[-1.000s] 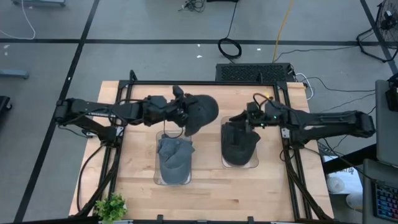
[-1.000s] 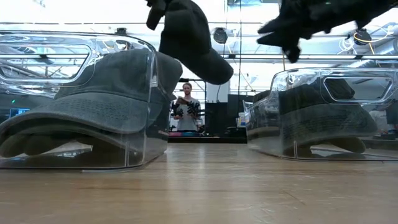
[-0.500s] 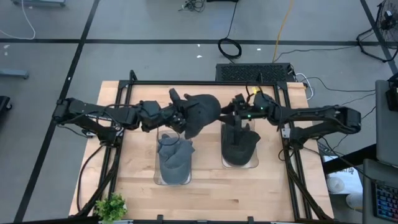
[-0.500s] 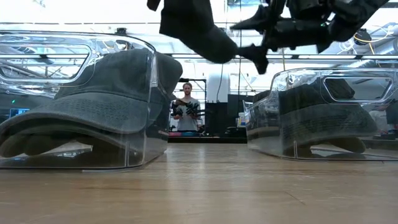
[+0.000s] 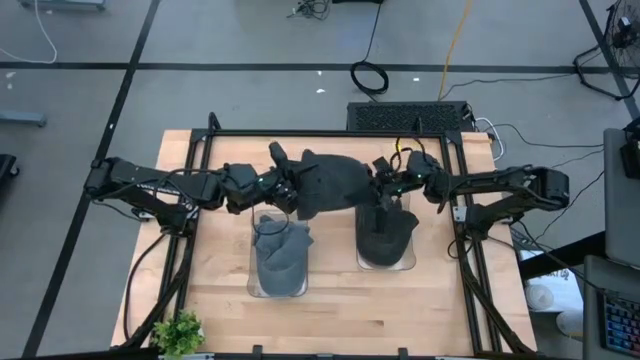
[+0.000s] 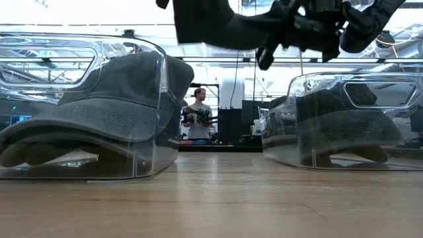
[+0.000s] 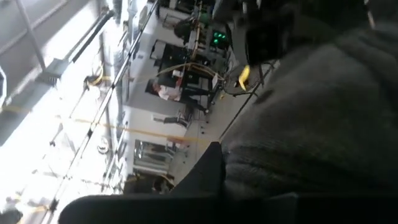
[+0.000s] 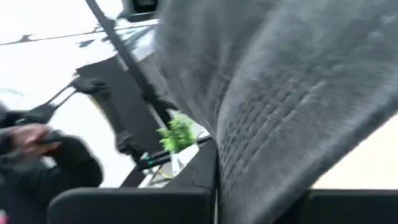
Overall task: Pick & Place hat
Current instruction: Put the black cap into the right transparent bin
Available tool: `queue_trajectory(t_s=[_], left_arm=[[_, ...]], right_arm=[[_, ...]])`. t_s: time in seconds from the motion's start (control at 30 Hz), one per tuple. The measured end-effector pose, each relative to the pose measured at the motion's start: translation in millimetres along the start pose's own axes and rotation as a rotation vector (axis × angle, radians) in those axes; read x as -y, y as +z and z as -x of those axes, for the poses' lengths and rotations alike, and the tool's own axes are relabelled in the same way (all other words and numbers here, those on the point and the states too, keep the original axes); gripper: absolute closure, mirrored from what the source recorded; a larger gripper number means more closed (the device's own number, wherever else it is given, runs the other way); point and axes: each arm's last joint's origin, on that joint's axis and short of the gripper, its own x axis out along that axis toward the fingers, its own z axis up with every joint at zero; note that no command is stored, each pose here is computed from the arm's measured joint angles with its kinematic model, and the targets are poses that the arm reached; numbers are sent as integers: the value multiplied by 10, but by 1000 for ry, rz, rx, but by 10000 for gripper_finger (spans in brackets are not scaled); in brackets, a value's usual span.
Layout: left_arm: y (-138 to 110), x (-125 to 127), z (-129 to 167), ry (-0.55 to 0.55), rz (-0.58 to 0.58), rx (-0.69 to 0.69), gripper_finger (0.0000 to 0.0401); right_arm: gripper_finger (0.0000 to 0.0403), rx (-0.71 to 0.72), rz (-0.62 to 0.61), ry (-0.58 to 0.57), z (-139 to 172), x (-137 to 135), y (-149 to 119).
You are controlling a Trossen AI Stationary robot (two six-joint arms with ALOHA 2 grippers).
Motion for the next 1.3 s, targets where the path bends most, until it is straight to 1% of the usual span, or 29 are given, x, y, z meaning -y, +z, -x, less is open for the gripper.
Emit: queue_trajectory(t_s=[0.1,0.17,0.23,0.3,0.37,0.43,0.5,0.57,0.63,0.7,0.77,0.83,0.93,1.0,1.1,1.2,1.3], left_arm=[[-5,-7,-1,12,61,-19,384],[-5,-34,0,46,167,-37,376],[-35,-64,-9,95,316,-88,363],[-101,-71,-27,119,453,-146,343],[-202,-67,-18,103,564,-199,318],[-303,-65,-40,96,687,-240,287],[-429,-31,-87,77,829,-293,254],[-567,26,-161,42,1013,-320,220],[-656,80,-277,-55,1202,-258,190],[-692,178,-412,-196,1345,-151,168],[-679,259,-553,-303,1448,-16,154],[-629,274,-660,-358,1516,141,148],[-549,267,-778,-395,1597,359,147],[-525,305,-847,-413,1646,447,147],[-524,340,-922,-406,1708,544,146],[-565,374,-988,-393,1748,577,146],[-614,408,-1032,-363,1734,557,146]], right_arm=[[396,33,52,41,55,-113,101],[398,64,97,21,105,-183,165],[399,112,150,-65,174,-251,233],[400,140,211,-179,254,-304,280],[400,155,244,-301,318,-335,296],[401,163,276,-399,365,-376,301],[401,185,312,-453,383,-431,310],[401,223,355,-486,369,-482,323],[402,279,405,-507,327,-524,337],[402,344,468,-530,277,-559,355],[402,410,527,-565,220,-580,362],[402,459,575,-587,157,-587,350],[402,534,639,-616,84,-591,335],[402,575,662,-624,56,-589,328],[402,623,668,-585,26,-583,322],[402,649,657,-540,15,-589,320],[402,649,651,-528,2,-602,307]])
